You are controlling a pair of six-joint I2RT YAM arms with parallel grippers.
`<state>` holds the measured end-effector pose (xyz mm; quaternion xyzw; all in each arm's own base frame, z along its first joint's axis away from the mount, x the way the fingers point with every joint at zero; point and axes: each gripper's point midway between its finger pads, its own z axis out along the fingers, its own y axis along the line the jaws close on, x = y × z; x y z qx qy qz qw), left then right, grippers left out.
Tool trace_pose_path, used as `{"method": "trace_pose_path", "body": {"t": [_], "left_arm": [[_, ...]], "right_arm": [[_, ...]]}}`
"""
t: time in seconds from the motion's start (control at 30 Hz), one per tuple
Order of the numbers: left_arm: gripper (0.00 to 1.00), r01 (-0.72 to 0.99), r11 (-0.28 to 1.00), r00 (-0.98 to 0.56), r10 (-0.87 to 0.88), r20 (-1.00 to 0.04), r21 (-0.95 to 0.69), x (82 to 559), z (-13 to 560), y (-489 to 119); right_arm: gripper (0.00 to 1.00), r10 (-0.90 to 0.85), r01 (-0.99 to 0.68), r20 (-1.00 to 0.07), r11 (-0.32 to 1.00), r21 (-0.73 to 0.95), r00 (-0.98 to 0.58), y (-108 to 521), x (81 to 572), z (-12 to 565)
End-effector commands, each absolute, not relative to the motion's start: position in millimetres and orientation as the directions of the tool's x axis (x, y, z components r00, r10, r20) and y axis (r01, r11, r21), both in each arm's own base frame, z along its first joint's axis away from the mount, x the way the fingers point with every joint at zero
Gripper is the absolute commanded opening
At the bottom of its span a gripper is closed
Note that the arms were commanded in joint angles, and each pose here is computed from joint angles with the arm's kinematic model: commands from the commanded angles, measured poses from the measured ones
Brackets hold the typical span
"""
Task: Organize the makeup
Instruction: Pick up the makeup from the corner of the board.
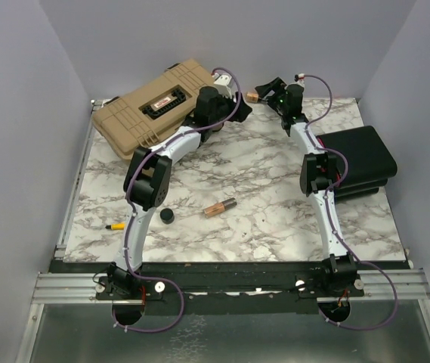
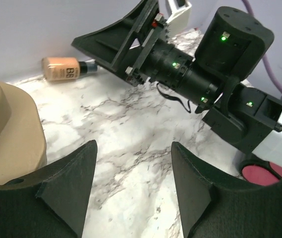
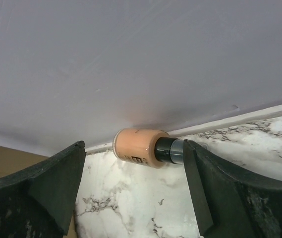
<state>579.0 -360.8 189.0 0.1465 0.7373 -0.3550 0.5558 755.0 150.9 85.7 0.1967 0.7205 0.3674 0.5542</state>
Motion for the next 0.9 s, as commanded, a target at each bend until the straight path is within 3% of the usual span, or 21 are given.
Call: {"method": "trace_pose_path", "body": {"t": [0.0, 0.4, 0.57, 0.73, 0.87], "left_arm": [[0.63, 0.295, 0.885, -0.498, -0.18, -0.848, -0.361, 596, 112, -259], [0.63, 0.28, 0.885, -0.479, -0.206, -0.853, -0.371, 581, 133, -235], [0.63, 0.304, 0.87, -0.461, -0.223, -0.859, -0.389, 581, 149, -239], [0.63, 0.327, 0.861, -0.452, -0.219, -0.864, -0.39, 577, 158, -242], [0.63, 0.334, 0.858, -0.446, -0.221, -0.867, -0.391, 574, 162, -242]], "right_arm": [[0.85, 0.674, -0.012, -0.673, 0.704, 0.71, -0.304, 117, 758, 43], [0.81, 0.6, -0.101, -0.661, 0.701, 0.706, -0.451, 145, 739, 38], [0.78, 0.472, -0.161, -0.735, 0.779, 0.606, -0.486, 167, 727, 45], [0.66, 0.377, -0.191, -0.79, 0.836, 0.515, -0.483, 166, 722, 51], [0.66, 0.308, -0.253, -0.833, 0.854, 0.455, -0.46, 168, 722, 59]]}}
